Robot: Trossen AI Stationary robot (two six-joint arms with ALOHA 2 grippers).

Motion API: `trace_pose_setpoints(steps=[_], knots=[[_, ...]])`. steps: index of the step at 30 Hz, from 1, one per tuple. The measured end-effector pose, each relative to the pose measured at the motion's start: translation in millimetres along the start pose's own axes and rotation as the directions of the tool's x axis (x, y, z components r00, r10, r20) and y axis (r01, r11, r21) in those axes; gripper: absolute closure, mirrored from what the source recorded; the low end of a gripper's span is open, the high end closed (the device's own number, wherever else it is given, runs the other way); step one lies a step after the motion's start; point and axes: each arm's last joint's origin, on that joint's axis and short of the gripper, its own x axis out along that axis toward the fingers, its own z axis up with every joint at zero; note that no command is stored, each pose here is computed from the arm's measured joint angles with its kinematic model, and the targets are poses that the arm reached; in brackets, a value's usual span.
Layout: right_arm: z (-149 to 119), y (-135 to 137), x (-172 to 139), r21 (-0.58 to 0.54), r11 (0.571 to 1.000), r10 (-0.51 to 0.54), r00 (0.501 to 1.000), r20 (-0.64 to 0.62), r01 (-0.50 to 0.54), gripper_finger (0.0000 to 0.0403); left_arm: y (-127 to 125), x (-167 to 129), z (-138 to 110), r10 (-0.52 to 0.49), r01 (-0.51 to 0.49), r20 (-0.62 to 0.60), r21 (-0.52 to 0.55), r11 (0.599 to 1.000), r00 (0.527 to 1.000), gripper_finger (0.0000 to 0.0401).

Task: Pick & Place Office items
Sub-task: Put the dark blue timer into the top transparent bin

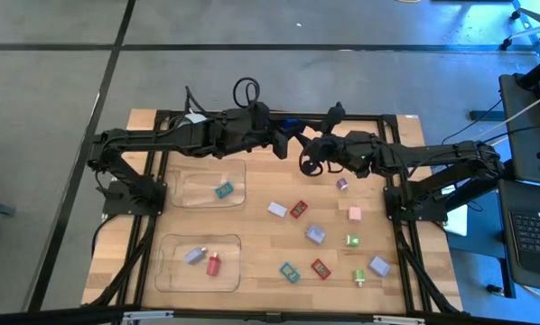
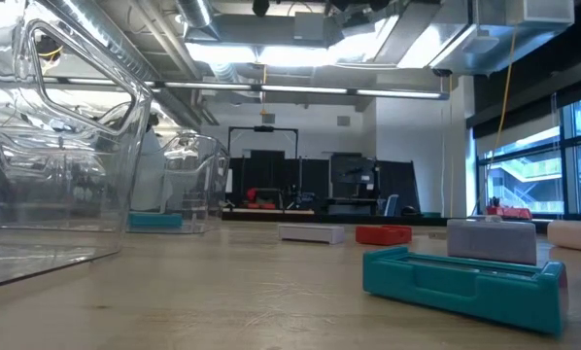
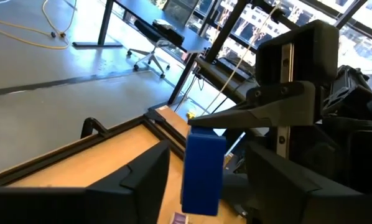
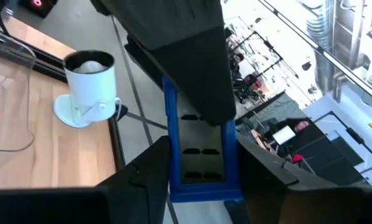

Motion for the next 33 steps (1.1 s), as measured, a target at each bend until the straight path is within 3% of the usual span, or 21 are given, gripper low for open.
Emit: trace_pose_setpoints(steps=[15,26,33], knots=[[0.6,0.0,-0.1,0.006,1.000,0.006,1.000,0.010,-0.006,0.0245,0.2,0.0,-0.3,0.003,-0.003,-0.003,0.017,1.000,1.000,0.0338],[0.6,0.0,-0.1,0.007,1.000,0.005,1.000,0.010,-0.005,0.0241,0.0,0.0,-0.2,-0.007,0.007,-0.006,0.026,1.000,1.000,0.0338],[0.8,-0.2,0.0,0.084,0.996,0.007,1.000,0.014,-0.008,0.0192,-0.7,-0.2,0.0,-0.018,0.018,-0.008,0.023,1.000,1.000,0.0340]])
